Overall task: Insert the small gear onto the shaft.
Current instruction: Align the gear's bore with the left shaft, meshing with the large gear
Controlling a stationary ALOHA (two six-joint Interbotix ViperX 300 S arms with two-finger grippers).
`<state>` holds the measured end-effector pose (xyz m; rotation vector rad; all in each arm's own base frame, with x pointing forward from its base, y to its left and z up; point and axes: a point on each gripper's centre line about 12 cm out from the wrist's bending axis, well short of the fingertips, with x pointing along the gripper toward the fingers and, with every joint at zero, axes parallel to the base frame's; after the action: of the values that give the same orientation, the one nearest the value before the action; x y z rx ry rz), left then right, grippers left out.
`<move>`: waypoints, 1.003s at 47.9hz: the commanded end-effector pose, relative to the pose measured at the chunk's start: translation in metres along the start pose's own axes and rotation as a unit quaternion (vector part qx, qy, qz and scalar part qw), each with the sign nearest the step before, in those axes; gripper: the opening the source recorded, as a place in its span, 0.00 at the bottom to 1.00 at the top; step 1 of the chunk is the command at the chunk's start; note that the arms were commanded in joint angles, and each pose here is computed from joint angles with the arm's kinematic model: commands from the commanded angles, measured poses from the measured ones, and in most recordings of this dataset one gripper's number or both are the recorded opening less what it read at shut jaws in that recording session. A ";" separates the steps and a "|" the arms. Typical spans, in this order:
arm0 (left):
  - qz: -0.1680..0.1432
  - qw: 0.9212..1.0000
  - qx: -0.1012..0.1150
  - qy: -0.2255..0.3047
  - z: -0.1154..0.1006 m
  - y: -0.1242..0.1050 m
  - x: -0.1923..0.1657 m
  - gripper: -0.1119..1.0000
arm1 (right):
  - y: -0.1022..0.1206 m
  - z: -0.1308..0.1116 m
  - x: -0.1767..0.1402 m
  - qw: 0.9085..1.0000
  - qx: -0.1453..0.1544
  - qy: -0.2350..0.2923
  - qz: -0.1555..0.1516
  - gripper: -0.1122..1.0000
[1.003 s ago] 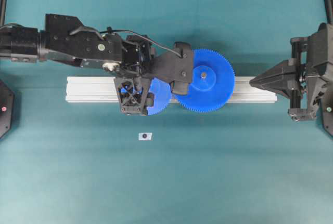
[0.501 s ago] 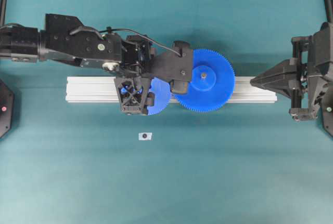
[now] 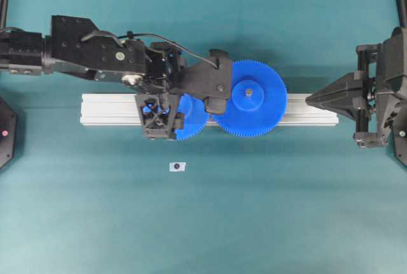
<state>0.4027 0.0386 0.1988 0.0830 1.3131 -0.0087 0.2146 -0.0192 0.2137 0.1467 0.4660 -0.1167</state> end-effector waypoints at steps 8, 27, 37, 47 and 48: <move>0.004 1.000 0.002 -0.020 0.005 0.002 -0.016 0.73 | 0.000 0.005 0.000 1.000 0.007 -0.007 0.000 0.12; 0.010 1.000 -0.013 -0.020 0.003 0.017 -0.018 0.73 | 0.001 0.005 0.000 1.000 0.012 -0.007 0.001 0.12; 0.010 1.000 -0.014 -0.021 0.004 0.019 -0.018 0.73 | 0.001 0.004 0.000 1.000 0.025 -0.006 0.001 0.12; 0.011 1.000 -0.015 -0.022 0.005 0.020 -0.018 0.73 | 0.000 0.004 0.000 1.000 0.025 -0.007 0.000 0.12; 0.011 1.000 -0.014 -0.023 0.006 0.019 -0.018 0.73 | 0.000 0.004 0.000 1.000 0.025 -0.007 0.000 0.12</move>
<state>0.4031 0.0459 0.2006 0.0786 1.3091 -0.0015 0.2147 -0.0189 0.2134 0.1840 0.4656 -0.1243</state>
